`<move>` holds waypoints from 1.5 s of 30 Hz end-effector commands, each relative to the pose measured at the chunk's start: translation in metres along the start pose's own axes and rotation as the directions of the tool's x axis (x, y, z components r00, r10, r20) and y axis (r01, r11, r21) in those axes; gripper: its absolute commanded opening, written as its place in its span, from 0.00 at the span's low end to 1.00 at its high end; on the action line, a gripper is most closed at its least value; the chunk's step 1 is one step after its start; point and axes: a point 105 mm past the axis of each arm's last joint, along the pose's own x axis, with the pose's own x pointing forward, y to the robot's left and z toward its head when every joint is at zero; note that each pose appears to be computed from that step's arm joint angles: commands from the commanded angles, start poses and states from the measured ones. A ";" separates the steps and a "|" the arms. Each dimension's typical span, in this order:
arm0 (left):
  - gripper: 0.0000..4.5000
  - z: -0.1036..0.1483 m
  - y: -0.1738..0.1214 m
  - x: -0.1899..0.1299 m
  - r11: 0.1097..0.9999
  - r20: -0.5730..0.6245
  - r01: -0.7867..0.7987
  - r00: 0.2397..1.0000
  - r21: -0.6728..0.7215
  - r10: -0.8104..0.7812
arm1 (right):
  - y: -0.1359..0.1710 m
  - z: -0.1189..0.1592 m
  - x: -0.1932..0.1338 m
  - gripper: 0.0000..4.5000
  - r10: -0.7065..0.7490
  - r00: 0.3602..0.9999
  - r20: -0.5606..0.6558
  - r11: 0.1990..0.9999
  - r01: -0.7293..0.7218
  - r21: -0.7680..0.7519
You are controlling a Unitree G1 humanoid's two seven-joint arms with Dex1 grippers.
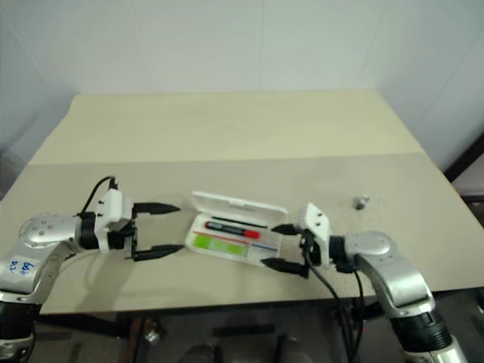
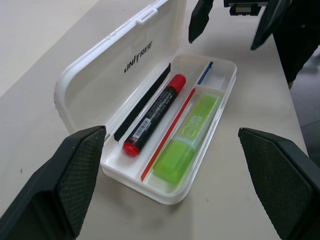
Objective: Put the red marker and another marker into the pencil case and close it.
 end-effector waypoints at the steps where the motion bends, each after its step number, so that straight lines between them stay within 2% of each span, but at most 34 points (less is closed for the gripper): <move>1: 1.00 0.014 0.001 0.005 0.999 0.038 0.022 0.999 0.036 -0.023 | -0.005 0.005 -0.019 0.99 -0.089 0.996 0.018 0.996 0.089 0.002; 5: 1.00 0.024 0.002 0.012 0.999 0.078 0.034 0.996 0.039 -0.037 | -0.020 -0.005 -0.041 0.99 -0.247 0.969 0.027 0.968 0.245 0.056; 7: 1.00 0.029 0.002 0.015 0.998 0.097 0.041 0.994 0.040 -0.045 | -0.033 -0.006 -0.053 0.99 -0.352 0.934 0.053 0.935 0.349 0.066; 9: 1.00 0.037 0.002 0.018 0.998 0.115 0.053 0.992 0.045 -0.058 | -0.059 -0.008 -0.066 0.99 -0.515 0.854 0.079 0.857 0.508 0.092; 12: 1.00 0.045 0.002 0.022 0.997 0.133 0.063 0.989 0.049 -0.069 | -0.080 -0.010 -0.078 0.99 -0.636 0.766 0.094 0.771 0.626 0.119; 16: 1.00 0.062 0.008 0.026 0.997 0.173 0.050 0.983 0.060 -0.060 | -0.113 -0.018 -0.095 0.99 -0.800 0.596 0.072 0.599 0.786 0.153; 18: 1.00 0.071 0.012 0.028 0.997 0.193 0.034 0.980 0.072 -0.047 | -0.123 -0.021 -0.098 0.99 -0.840 0.540 0.058 0.541 0.823 0.171; 23: 1.00 0.088 0.021 0.027 0.995 0.229 -0.016 0.973 0.097 -0.006 | -0.131 -0.025 -0.086 0.99 -0.872 0.488 0.035 0.485 0.853 0.193; 30: 1.00 0.095 0.029 0.024 0.992 0.243 -0.075 0.969 0.103 0.048 | -0.143 -0.036 -0.091 0.99 -0.928 0.373 -0.018 0.360 0.905 0.228; 38: 1.00 0.103 0.033 0.024 0.991 0.265 -0.073 0.964 0.116 0.040 | -0.156 -0.046 -0.092 0.99 -0.959 0.274 -0.071 0.246 0.930 0.272; 41: 1.00 0.105 0.034 0.024 0.990 0.266 -0.071 0.963 0.121 0.037 | -0.159 -0.048 -0.093 0.85 -0.965 0.248 -0.091 0.208 0.926 0.316; 45: 1.00 0.106 0.035 0.024 0.989 0.267 -0.069 0.963 0.128 0.033 | -0.159 -0.044 -0.088 0.53 -0.964 0.253 -0.080 0.209 0.910 0.359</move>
